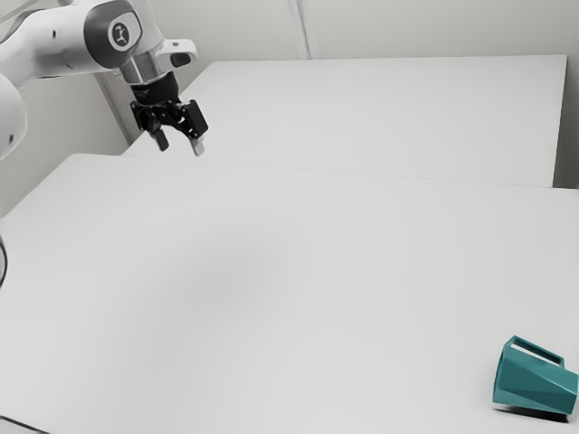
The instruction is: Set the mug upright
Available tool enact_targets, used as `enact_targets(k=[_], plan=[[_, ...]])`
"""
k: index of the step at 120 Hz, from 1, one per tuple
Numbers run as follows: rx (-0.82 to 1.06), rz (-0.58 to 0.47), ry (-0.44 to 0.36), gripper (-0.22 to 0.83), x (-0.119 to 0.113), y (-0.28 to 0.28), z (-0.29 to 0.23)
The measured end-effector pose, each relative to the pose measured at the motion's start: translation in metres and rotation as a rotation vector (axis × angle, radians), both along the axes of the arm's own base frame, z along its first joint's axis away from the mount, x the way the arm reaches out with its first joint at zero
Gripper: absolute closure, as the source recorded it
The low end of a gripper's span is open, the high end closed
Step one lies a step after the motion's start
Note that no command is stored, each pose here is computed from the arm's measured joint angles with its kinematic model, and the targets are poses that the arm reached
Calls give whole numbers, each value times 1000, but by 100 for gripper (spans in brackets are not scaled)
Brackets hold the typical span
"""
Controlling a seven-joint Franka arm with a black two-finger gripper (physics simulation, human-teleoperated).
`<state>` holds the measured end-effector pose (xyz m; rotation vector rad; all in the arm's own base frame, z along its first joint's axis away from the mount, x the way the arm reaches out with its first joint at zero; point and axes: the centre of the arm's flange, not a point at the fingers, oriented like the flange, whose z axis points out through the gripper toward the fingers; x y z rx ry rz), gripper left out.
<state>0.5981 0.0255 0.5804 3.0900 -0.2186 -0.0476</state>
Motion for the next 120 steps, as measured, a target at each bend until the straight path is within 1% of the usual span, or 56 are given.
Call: enact_targets(k=[42,58,66,74,96,109,120], plan=[[-10,-9,25,0,-3,-5,-6],[-130,-4,73,0,-8,-22,-31],[-206,-18,87,0,-11,-43,-38],[-287,-30,107,0,-21,-68,-53],[-414,-101,101,0,-38,-164,-96],[-447,-128,73,0,-38,-210,-118],[-476,-121,62,0,-34,-230,-134]])
